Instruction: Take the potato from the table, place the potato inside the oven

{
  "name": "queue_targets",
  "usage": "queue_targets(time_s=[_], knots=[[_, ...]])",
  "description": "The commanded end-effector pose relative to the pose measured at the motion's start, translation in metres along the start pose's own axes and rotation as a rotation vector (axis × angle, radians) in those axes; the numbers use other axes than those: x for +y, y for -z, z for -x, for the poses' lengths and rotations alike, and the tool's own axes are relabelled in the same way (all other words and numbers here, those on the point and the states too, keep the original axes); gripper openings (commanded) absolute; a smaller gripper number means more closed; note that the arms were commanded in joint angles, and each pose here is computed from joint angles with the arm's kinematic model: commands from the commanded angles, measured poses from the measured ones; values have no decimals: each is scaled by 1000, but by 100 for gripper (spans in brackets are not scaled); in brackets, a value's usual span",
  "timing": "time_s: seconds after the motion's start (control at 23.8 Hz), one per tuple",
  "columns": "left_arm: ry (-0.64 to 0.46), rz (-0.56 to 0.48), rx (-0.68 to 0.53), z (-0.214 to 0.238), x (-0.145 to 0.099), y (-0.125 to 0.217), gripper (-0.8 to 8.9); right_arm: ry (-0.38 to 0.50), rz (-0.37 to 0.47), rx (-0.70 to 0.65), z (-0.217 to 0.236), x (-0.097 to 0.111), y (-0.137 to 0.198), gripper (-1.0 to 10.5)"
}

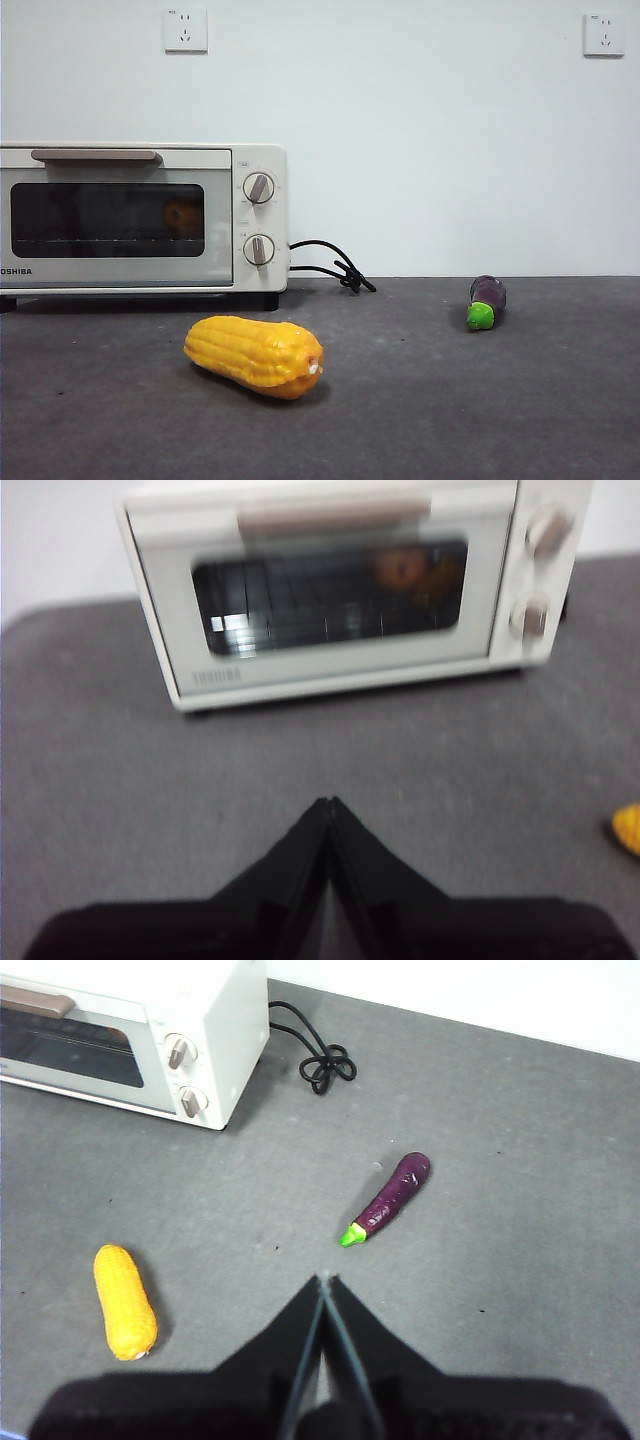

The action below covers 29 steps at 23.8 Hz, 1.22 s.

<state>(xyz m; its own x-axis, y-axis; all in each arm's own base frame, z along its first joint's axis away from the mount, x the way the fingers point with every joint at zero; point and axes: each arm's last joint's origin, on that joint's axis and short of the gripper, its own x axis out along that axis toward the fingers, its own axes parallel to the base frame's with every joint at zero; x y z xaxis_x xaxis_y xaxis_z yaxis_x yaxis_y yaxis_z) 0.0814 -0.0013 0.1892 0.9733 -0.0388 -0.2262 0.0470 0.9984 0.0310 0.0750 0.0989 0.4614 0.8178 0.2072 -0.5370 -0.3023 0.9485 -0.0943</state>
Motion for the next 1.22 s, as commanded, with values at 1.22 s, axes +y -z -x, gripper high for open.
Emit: queue_targets(time_s=[1.22], knots=[[-7,5,-75,-23,0,34,-4,15,8,17,-1,0,2,2]])
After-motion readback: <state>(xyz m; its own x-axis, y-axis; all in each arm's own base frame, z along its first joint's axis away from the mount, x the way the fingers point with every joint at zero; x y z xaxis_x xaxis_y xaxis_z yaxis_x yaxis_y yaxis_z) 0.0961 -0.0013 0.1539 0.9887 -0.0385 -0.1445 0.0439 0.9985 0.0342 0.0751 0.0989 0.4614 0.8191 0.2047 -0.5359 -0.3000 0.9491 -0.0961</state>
